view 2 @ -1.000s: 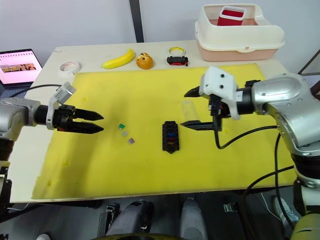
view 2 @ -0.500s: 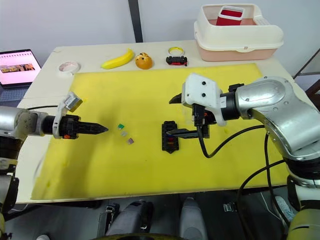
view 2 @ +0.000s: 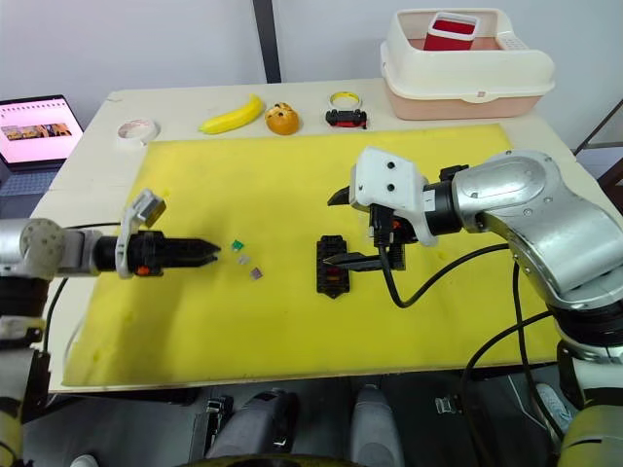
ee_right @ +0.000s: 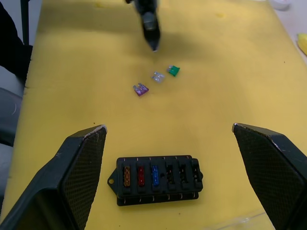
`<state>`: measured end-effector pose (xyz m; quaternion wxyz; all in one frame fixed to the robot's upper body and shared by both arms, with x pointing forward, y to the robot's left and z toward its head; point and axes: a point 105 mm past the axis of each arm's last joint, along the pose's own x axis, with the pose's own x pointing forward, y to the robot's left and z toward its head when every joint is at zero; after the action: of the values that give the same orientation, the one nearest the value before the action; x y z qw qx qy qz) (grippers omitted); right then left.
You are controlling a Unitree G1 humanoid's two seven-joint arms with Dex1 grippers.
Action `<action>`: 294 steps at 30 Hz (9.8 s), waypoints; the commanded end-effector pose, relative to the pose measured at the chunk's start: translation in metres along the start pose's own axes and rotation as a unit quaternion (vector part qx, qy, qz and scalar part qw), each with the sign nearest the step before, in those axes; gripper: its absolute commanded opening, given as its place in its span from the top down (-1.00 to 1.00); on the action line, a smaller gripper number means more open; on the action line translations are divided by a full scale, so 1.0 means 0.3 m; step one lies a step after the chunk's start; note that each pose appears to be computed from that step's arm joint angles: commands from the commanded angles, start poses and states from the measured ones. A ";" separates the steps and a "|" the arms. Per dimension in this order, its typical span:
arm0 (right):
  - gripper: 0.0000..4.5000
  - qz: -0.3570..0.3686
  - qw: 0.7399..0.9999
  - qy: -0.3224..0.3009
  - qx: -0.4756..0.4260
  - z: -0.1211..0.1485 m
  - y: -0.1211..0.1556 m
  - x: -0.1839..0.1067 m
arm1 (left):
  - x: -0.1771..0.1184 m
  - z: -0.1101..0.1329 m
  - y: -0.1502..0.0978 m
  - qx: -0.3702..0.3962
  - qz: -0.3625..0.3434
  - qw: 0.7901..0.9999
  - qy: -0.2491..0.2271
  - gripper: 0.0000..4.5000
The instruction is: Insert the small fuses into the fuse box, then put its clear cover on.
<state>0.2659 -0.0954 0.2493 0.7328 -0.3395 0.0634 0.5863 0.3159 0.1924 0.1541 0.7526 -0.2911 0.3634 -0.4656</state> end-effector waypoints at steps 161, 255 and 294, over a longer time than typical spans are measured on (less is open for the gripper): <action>-0.02 0.074 0.947 -0.142 0.277 0.162 0.051 0.078 | 0.145 0.018 -0.469 0.461 -0.220 0.859 0.038 1.00; 1.00 0.057 0.997 0.023 0.045 -0.250 -0.071 0.153 | 0.424 -0.095 -0.169 0.585 -0.065 0.804 0.083 -0.98; 1.00 0.058 0.997 0.035 0.048 -0.295 -0.073 0.164 | 0.425 -0.110 -0.172 0.585 -0.069 0.803 0.090 -0.98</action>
<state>0.3267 -0.1085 0.1587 0.7096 -0.3104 0.1452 0.6156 0.3040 0.0545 0.1314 0.7139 0.2097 0.0829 -0.6630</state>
